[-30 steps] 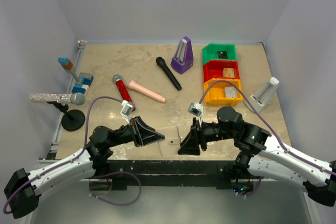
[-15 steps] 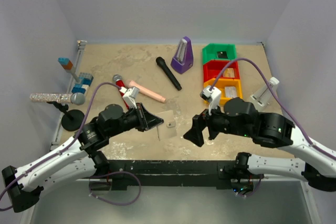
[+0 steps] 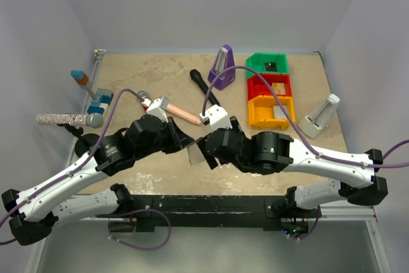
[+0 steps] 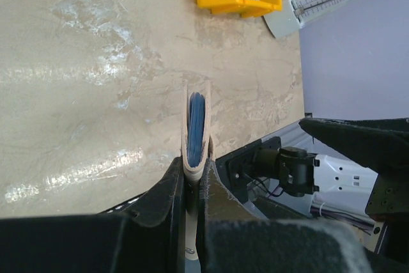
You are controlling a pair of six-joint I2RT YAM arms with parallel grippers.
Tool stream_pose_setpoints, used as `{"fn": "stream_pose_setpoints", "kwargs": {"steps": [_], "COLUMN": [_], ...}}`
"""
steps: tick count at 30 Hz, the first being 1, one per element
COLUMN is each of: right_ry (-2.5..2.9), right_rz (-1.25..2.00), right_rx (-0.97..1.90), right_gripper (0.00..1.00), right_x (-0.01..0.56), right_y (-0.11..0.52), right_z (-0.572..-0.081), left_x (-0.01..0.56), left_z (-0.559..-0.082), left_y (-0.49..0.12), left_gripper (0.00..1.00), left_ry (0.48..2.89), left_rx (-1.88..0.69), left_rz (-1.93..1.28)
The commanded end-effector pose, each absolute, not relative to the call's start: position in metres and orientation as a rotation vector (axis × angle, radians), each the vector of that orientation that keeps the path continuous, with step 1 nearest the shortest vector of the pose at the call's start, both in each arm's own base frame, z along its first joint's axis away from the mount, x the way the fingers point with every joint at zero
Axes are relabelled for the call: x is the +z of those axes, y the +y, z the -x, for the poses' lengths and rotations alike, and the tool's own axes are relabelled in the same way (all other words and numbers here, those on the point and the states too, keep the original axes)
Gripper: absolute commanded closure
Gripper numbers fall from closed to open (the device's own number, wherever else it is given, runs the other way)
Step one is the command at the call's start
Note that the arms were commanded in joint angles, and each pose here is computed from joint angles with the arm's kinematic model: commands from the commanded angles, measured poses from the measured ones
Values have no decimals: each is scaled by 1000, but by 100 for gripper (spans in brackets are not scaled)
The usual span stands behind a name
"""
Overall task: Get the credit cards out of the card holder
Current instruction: Pick up the card holder from the center of the board, then open the card holder at the center of the board.
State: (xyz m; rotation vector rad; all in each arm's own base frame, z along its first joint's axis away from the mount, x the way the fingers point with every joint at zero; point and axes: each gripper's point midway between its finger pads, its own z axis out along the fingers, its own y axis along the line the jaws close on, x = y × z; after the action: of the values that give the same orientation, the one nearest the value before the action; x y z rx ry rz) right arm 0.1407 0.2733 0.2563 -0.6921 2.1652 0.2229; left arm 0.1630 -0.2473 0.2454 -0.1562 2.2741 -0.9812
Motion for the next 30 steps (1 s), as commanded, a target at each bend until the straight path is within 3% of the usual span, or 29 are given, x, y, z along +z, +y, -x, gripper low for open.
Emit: {"fn": "stream_pose_setpoints", "kwargs": {"steps": [1,13,30], "right_ry": [2086,2115,2187], "right_rz": [554,597,647], "right_rx": [289,340,278], "right_gripper": [21,36,48], "right_x": [291,282,258], "right_y": [283,313,325], "right_z": [-153,-148,-144], "left_x": [266,266,275], "left_z": [-162,-157,-149], "left_y": [-247,-258,-271], "left_gripper": [100,100,100], "left_ry": [2247,2268,2234], "left_rx": [-1037,-1122,-1277], "left_rz": [246,295,284]}}
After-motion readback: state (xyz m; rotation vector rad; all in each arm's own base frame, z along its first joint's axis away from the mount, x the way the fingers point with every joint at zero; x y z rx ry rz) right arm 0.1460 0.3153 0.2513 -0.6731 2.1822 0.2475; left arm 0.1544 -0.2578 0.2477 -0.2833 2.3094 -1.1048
